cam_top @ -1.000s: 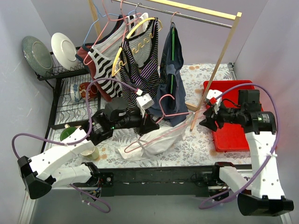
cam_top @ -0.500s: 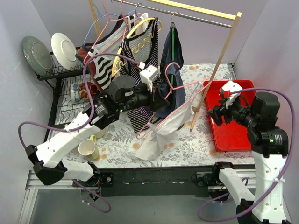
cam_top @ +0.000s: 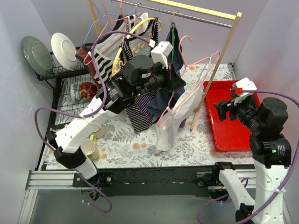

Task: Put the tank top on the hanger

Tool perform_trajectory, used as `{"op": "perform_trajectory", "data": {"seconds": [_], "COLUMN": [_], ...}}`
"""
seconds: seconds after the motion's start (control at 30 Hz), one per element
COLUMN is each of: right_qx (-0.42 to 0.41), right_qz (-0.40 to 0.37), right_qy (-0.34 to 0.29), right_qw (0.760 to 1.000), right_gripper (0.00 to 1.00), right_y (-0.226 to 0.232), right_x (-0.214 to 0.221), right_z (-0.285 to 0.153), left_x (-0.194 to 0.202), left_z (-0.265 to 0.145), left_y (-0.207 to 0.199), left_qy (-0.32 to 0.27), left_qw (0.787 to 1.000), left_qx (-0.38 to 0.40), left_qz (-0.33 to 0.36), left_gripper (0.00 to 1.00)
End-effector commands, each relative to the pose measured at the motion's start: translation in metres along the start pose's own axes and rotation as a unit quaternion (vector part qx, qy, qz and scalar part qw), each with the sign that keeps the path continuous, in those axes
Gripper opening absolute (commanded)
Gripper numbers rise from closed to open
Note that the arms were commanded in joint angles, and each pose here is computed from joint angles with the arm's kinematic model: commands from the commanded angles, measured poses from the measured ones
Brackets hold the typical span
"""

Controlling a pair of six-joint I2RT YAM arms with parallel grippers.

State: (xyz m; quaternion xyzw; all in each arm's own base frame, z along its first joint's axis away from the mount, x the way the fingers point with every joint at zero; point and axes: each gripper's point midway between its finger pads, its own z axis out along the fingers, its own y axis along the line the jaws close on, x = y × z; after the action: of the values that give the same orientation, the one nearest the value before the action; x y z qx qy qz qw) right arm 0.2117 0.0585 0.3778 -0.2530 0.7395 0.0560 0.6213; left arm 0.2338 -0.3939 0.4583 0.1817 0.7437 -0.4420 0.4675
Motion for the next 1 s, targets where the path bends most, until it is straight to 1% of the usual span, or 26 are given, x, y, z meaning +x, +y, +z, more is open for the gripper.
{"op": "perform_trajectory", "data": {"seconds": [0.0,0.03,0.07,0.13,0.17,0.23,0.4,0.5,0.53,0.63,0.7,0.97], "right_qx": [0.026,0.024,0.022,0.016,0.015,0.012,0.006,0.006,0.004,0.001,0.000,-0.006], "right_qz": [0.012,0.014,0.016,0.019,0.020,0.023,0.025,0.025,0.028,0.032,0.033,0.036], "right_qy": [-0.027,-0.028,-0.027,-0.030,-0.030,-0.030,-0.027,-0.028,-0.026,-0.026,-0.028,-0.024], "right_qw": [0.999,0.999,0.999,0.999,0.999,0.999,0.999,0.999,0.999,0.999,0.999,0.999], "right_gripper": [0.79,0.79,0.79,0.79,0.79,0.79,0.79,0.79,0.79,0.79,0.79,0.79], "right_y": [-0.008,-0.007,-0.006,-0.003,-0.002,0.000,0.003,0.004,0.006,0.008,0.009,0.012], "right_x": [-0.012,-0.012,-0.011,-0.010,-0.010,-0.008,-0.002,0.000,0.003,0.006,0.006,0.011], "right_z": [-0.002,-0.002,-0.001,-0.002,-0.002,-0.001,-0.001,-0.002,-0.001,0.000,-0.001,0.000], "left_x": [-0.034,-0.039,-0.052,-0.058,-0.066,-0.075,-0.092,-0.096,-0.092,-0.099,-0.095,-0.101], "left_z": [0.002,0.003,0.003,0.010,0.014,0.019,0.032,0.043,0.053,0.060,0.072,0.093], "left_y": [-0.017,-0.018,-0.019,-0.015,-0.011,-0.010,-0.001,0.001,0.004,0.002,0.007,0.022], "left_qy": [-0.050,-0.059,-0.082,-0.098,-0.117,-0.139,-0.179,-0.187,-0.184,-0.194,-0.192,-0.219], "left_qw": [0.999,0.998,0.997,0.995,0.993,0.990,0.983,0.981,0.981,0.980,0.980,0.974], "left_qx": [0.006,0.006,0.004,-0.008,-0.020,-0.023,-0.051,-0.054,-0.057,-0.051,-0.055,-0.062], "left_qz": [-0.018,-0.018,-0.015,-0.010,-0.006,-0.003,0.009,0.014,0.014,0.011,0.010,-0.003], "left_gripper": [0.00,0.00,0.00,0.00,0.00,0.00,0.00,0.00,0.00,0.00,0.00,0.00]}}
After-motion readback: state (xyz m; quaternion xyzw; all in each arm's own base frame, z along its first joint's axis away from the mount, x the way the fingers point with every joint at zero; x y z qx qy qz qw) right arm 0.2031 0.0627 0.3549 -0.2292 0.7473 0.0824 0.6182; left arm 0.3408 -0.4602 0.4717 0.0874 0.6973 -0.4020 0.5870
